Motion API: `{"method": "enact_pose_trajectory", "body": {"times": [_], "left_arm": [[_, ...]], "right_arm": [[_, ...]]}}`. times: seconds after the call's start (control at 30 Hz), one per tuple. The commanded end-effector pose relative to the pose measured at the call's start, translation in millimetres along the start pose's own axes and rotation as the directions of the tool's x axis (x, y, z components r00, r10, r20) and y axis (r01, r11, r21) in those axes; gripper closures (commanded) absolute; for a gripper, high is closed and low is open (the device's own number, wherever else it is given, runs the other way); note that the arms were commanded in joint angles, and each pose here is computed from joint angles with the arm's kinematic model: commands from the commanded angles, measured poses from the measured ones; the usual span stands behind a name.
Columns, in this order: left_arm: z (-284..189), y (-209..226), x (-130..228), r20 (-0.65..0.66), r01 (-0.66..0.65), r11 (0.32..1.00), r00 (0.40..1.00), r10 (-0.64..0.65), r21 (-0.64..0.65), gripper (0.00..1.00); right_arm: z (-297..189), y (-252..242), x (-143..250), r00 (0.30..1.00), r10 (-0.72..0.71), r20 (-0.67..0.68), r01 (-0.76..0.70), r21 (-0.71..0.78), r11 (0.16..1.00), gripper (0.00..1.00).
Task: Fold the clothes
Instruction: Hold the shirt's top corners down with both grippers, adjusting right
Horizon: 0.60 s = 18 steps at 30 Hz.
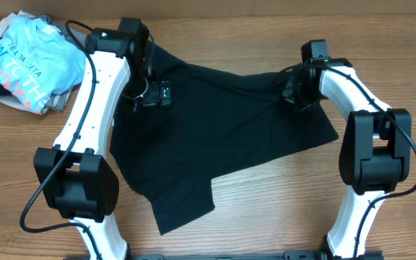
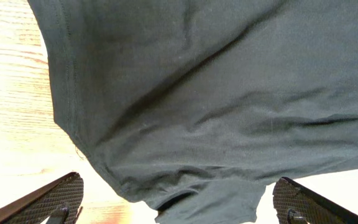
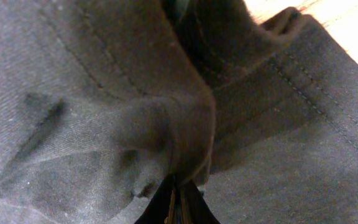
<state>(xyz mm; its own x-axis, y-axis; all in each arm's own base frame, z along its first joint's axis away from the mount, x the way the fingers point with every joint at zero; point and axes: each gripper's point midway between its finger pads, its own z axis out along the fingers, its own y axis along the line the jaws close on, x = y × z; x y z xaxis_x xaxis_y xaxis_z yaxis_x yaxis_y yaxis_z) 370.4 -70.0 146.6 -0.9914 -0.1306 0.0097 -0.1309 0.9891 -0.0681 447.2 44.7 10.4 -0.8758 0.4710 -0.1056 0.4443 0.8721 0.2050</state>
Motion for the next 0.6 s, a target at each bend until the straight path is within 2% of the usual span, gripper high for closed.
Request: {"method": "enact_pose_trajectory", "body": {"times": [0.0, 0.2, 0.33, 0.47, 0.57], "left_arm": [[-1, -1, 1, 0.006, -0.017, 1.000, 1.000, 0.017, 0.005, 0.00], [-1, -2, -2, 0.018, -0.014, 1.000, 1.000, 0.014, 0.009, 0.00], [-2, -3, -5, 0.030, -0.015, 1.000, 0.999, 0.014, 0.012, 0.00], [-2, -3, -5, 0.030, 0.003, 1.000, 1.000, -0.003, 0.013, 0.00], [-1, -6, -4, 0.023, 0.025, 0.999, 0.999, -0.025, 0.024, 0.01]], "right_arm": [[-11, 7, -17, 0.999, 0.022, 0.048, -0.021, -0.011, 1.000, 0.96], [-54, 37, -56, 0.986, 0.013, 0.168, 0.002, -0.089, 0.996, 0.96], [-83, 54, -92, 0.952, 0.094, 0.291, -0.051, -0.152, 0.987, 0.96], [-101, 67, -129, 0.890, 0.116, 0.441, -0.026, -0.206, 0.978, 0.96], [-109, 58, -154, 0.818, 0.181, 0.546, -0.092, -0.187, 0.978, 0.96]]}}
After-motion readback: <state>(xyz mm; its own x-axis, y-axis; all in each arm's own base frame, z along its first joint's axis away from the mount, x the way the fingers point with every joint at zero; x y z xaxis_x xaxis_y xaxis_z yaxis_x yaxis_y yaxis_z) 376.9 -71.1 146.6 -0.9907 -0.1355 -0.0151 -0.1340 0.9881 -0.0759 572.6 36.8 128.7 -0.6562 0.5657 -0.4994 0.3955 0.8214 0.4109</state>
